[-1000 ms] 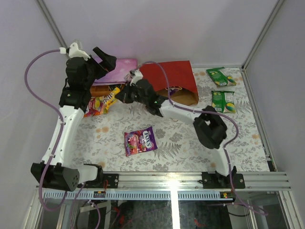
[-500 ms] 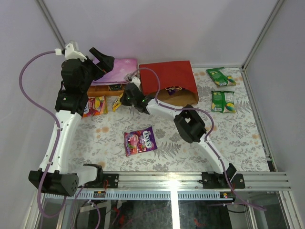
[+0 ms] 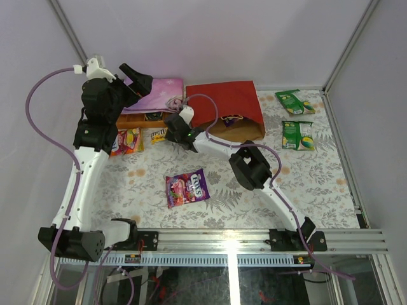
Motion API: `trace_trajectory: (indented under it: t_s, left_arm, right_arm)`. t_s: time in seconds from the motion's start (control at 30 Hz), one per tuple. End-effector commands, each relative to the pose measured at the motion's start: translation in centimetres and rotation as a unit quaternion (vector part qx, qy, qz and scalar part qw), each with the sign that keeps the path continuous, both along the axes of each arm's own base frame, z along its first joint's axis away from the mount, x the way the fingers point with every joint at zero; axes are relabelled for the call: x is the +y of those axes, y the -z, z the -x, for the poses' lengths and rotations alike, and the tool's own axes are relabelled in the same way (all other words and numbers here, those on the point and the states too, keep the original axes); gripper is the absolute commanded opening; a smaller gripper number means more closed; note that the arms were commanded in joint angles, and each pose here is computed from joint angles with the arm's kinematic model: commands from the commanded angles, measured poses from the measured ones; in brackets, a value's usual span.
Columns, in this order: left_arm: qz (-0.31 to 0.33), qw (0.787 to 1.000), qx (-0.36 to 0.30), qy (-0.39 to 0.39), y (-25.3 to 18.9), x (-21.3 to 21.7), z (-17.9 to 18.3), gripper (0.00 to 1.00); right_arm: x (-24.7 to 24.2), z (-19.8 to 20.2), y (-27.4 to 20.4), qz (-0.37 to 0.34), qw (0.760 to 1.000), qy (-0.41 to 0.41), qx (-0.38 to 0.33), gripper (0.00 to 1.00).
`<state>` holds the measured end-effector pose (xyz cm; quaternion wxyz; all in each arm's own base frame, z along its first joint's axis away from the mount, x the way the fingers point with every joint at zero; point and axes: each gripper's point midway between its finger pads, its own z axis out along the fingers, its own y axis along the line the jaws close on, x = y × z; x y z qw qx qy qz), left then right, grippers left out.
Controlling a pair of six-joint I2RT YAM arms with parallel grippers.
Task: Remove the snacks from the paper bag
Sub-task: Place the snack at the center of the board.
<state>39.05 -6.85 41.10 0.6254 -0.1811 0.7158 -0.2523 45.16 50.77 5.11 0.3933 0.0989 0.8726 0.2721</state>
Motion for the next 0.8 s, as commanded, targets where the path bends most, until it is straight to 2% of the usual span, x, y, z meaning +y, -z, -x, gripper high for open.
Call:
trace_trajectory:
  t_s: [0.0, 0.07, 0.1, 0.13, 0.23, 0.3, 0.37, 0.43, 0.57, 0.67, 0.77]
  left_arm:
    - [0.001, 1.000, -0.008, -0.004, -0.4, 0.3, 0.0, 1.00]
    - [0.001, 1.000, -0.008, -0.002, -0.4, 0.2, -0.1, 1.00]
    - [0.001, 1.000, -0.009, -0.002, -0.4, 0.2, -0.1, 1.00]
    - [0.001, 1.000, -0.008, -0.002, -0.3, 0.2, -0.2, 1.00]
    - [0.001, 1.000, -0.007, -0.001, -0.2, 0.2, -0.2, 1.00]
    - [0.001, 1.000, -0.006, 0.000, -0.2, 0.1, -0.3, 1.00]
    - [0.001, 1.000, -0.006, 0.000, -0.2, 0.1, -0.3, 1.00]
    - [-0.001, 1.000, -0.005, 0.000, -0.1, 0.1, -0.4, 1.00]
    - [-0.008, 1.000, -0.002, -0.007, -0.1, 0.4, -0.4, 1.00]
    - [-0.018, 1.000, 0.002, -0.025, 0.1, 1.2, -0.5, 1.00]
    - [-0.030, 0.999, 0.008, -0.044, 0.4, 1.9, -0.5, 1.00]
  right_arm:
    - [-0.2, -0.4, -1.8, -0.013, 0.999, 0.046, -0.008, 0.00]
    - [0.0, 0.1, -1.5, -0.018, 0.999, 0.043, 0.000, 0.01]
    - [0.2, 0.3, -1.3, -0.020, 0.999, 0.037, 0.004, 0.06]
    - [0.4, 0.4, -1.2, -0.022, 0.999, 0.031, 0.006, 0.13]
    - [0.9, 0.8, -1.8, -0.025, 1.000, 0.014, 0.004, 0.51]
    - [1.2, 1.0, -2.7, -0.028, 1.000, 0.003, -0.003, 0.73]
    - [1.4, 1.3, -3.9, -0.028, 1.000, -0.008, -0.012, 0.85]
    - [1.5, 1.6, -5.4, -0.029, 0.999, -0.018, -0.021, 0.91]
    - [1.5, 3.1, -10.0, -0.048, 0.996, -0.068, -0.044, 0.93]
    - [1.1, 6.7, -13.5, -0.092, 0.983, -0.145, -0.067, 0.93]
    - [-0.4, 11.6, -18.0, -0.139, 0.957, -0.226, -0.121, 0.96]
